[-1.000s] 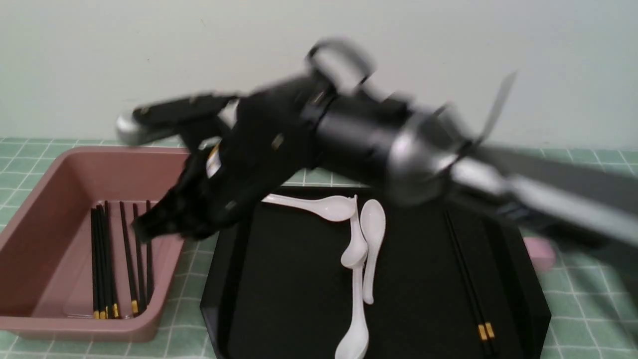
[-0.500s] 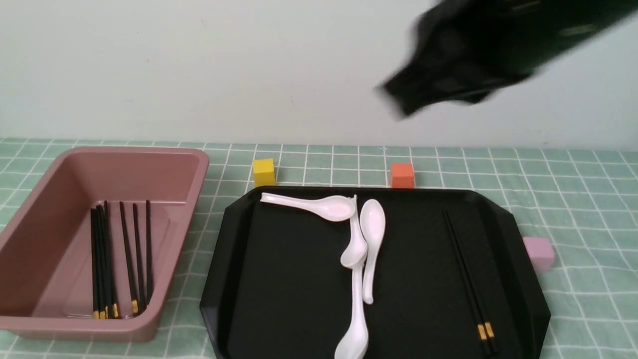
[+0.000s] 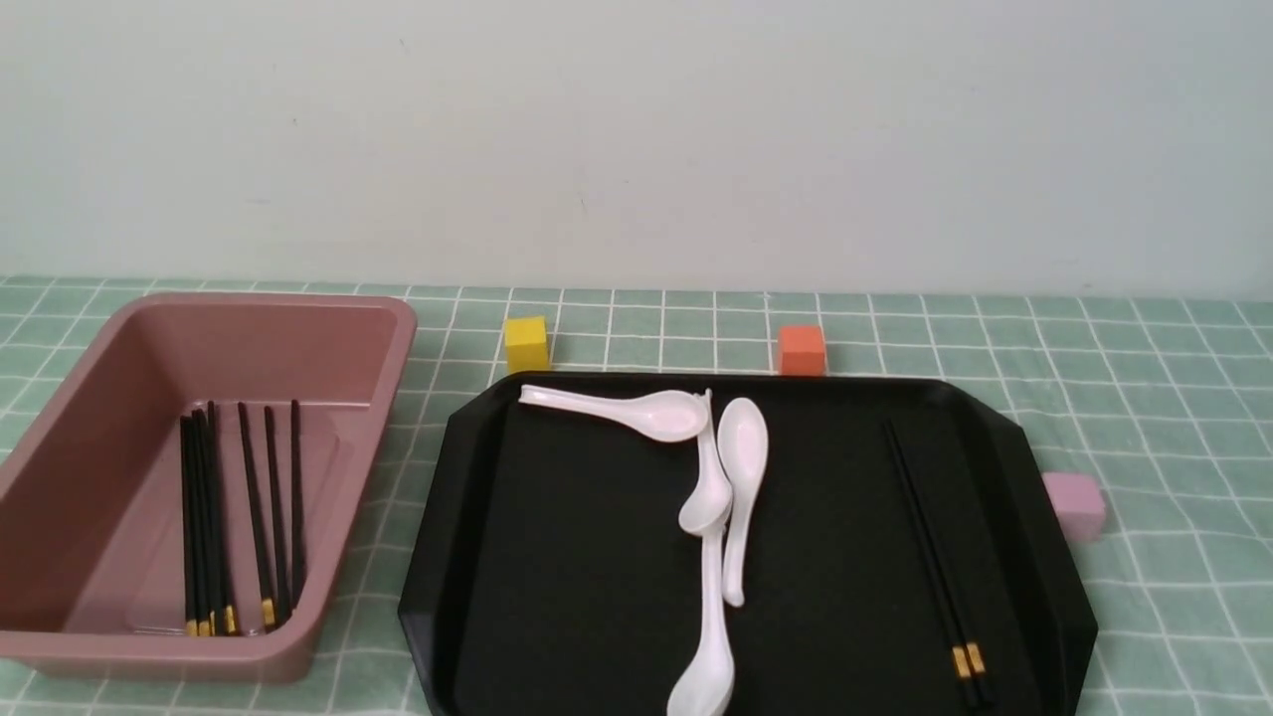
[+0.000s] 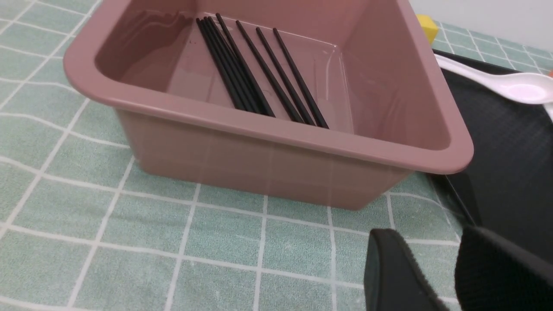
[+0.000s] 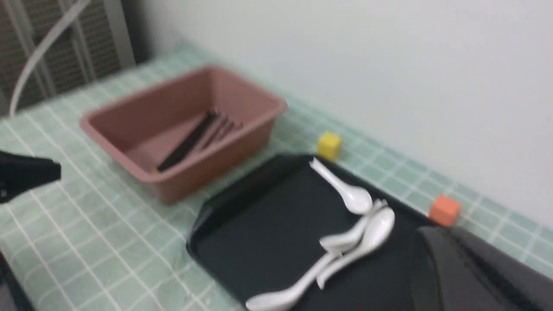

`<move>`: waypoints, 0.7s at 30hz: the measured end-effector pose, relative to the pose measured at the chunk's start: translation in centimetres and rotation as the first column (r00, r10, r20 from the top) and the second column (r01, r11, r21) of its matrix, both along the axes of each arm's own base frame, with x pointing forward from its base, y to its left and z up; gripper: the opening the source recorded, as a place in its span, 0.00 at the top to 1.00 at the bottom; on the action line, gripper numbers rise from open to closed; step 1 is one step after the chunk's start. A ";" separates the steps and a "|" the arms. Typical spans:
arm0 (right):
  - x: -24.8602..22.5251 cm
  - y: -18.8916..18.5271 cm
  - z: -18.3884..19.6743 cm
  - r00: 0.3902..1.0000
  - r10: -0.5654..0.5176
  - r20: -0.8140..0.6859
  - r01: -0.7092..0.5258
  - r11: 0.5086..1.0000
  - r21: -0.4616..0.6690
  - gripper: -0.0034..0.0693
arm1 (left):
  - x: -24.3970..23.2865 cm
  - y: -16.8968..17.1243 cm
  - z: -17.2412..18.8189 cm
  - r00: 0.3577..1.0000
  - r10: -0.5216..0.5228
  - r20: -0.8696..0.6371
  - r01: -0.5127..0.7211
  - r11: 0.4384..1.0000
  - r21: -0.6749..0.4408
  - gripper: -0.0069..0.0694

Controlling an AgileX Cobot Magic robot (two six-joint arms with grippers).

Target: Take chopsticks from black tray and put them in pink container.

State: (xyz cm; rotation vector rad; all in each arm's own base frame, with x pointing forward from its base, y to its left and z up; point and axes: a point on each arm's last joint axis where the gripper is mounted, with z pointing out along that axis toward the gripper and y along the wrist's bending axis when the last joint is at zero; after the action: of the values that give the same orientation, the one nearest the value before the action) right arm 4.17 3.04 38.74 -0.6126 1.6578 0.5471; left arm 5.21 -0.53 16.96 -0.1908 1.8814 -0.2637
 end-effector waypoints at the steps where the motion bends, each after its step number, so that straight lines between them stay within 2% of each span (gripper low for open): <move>1: 0.0 0.0 -2.7 1.000 -0.003 0.013 0.002 1.000 0.021 0.96 | 0.0 0.0 0.0 1.000 0.000 0.000 0.000 1.000 0.000 0.60; 6: 0.5 0.5 -7.0 0.999 -0.007 0.051 0.003 0.997 0.082 0.95 | 0.0 0.0 0.0 1.000 0.000 0.000 0.000 1.000 0.000 0.60; 21: 0.7 1.1 -7.0 0.993 0.014 0.117 -0.027 0.994 0.110 0.95 | 0.0 0.0 0.0 1.000 0.000 0.000 0.000 1.000 0.000 0.60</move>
State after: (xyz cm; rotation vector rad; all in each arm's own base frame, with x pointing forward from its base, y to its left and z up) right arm 4.91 4.16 31.69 -0.5695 1.5030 0.6031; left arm 5.21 -0.53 16.96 -0.1908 1.8814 -0.2637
